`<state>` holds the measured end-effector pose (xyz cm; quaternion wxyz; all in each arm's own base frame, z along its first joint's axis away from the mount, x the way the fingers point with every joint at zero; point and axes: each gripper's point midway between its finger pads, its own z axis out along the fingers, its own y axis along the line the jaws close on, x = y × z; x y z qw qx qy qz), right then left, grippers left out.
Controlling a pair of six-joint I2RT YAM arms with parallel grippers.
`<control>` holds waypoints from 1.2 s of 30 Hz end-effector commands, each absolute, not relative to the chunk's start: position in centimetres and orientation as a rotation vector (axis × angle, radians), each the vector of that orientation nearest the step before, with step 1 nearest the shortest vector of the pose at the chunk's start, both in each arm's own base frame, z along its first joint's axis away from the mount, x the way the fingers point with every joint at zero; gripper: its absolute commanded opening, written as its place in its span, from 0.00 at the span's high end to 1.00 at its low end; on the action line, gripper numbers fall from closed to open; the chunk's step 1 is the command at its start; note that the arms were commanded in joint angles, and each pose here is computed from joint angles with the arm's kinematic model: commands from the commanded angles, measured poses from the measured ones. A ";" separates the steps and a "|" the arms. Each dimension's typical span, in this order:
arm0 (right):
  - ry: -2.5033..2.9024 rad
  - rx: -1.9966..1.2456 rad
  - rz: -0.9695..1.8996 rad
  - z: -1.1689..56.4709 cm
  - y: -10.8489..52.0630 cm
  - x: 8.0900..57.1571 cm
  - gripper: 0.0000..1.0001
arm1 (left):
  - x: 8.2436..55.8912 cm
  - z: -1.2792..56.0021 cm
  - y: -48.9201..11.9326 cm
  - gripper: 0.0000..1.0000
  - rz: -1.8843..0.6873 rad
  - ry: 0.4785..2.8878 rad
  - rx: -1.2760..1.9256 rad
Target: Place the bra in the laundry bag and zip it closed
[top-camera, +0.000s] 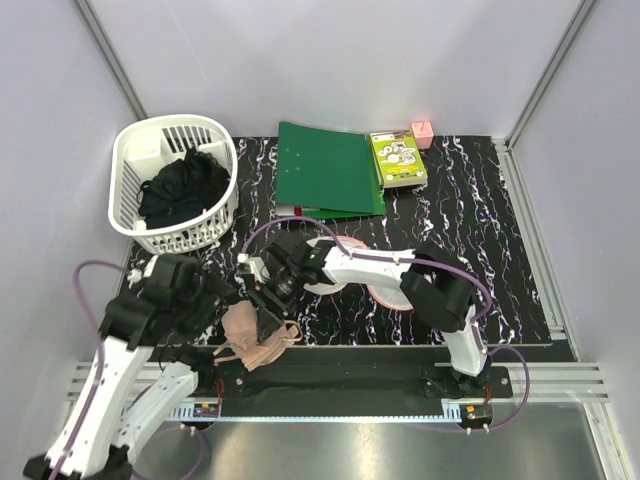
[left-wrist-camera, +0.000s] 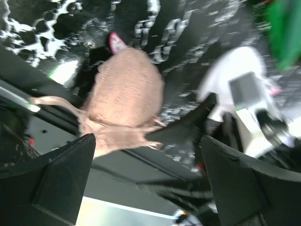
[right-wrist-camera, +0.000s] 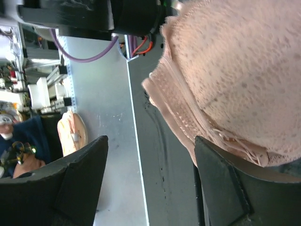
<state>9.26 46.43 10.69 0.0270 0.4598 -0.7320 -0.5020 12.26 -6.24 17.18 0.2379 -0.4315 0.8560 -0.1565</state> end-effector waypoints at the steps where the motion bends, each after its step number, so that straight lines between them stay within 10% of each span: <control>1: -2.458 1.352 -1.551 13.0 46.1 11.3 0.12 | 13.3 15.7 -7.2 0.04 -0.400 2.448 -1.065; 17: -2.994 0.647 -1.152 7.9 41.3 13.7 0.03 | 16.1 11.4 -10.7 0.41 -0.492 2.680 -0.716; 31: -2.932 0.499 -1.210 5.5 44.1 11.7 0.28 | 13.9 8.8 -10.5 0.61 -0.517 2.714 -0.775; 36: -2.989 0.481 -1.146 3.8 44.1 12.6 0.60 | 14.0 9.5 -10.5 0.62 -0.540 2.667 -0.798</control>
